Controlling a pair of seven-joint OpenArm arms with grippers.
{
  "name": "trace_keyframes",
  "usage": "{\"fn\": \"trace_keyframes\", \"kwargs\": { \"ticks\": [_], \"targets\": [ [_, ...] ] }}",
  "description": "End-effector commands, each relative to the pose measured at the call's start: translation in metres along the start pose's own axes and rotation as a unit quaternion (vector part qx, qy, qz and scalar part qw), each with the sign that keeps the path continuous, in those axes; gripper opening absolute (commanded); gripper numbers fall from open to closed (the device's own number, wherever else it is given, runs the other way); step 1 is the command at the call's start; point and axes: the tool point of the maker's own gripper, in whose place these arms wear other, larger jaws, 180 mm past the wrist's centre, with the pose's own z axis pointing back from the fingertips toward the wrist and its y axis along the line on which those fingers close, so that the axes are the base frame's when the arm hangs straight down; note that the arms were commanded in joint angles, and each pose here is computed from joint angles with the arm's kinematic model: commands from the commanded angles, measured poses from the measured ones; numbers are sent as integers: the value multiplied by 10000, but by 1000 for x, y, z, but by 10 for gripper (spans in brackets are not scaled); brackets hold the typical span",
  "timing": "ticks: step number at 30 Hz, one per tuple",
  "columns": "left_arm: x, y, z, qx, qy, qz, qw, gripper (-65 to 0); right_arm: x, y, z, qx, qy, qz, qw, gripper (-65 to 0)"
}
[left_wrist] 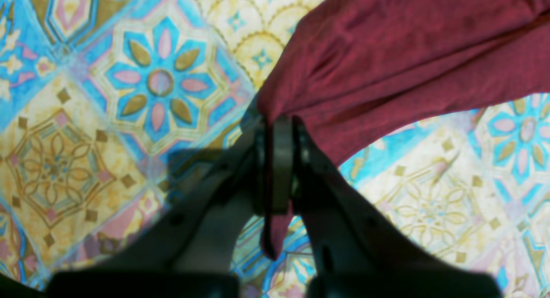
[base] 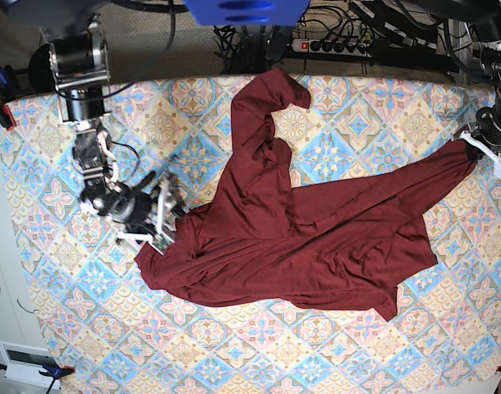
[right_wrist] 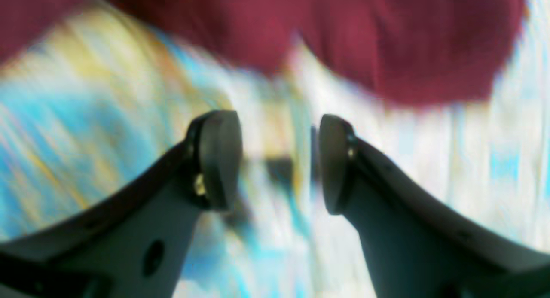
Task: Layout the t-shirt on the table in an organized manner, then fold the t-shirt properly
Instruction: 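Pull the shirt edge with the right gripper away from the left gripper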
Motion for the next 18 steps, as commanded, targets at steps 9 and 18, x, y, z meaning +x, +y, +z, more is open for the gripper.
{"fn": "trace_keyframes", "kwargs": {
  "ticks": [9,18],
  "targets": [
    [19,8,6,84,-227,-95,9997,-650,30,-11,-23,104,-434,-457,9980,-369],
    [21,7,6,67,-255,-76,9996,-650,11,-9,-32,196,-314,-722,9967,-500]
  ]
}}
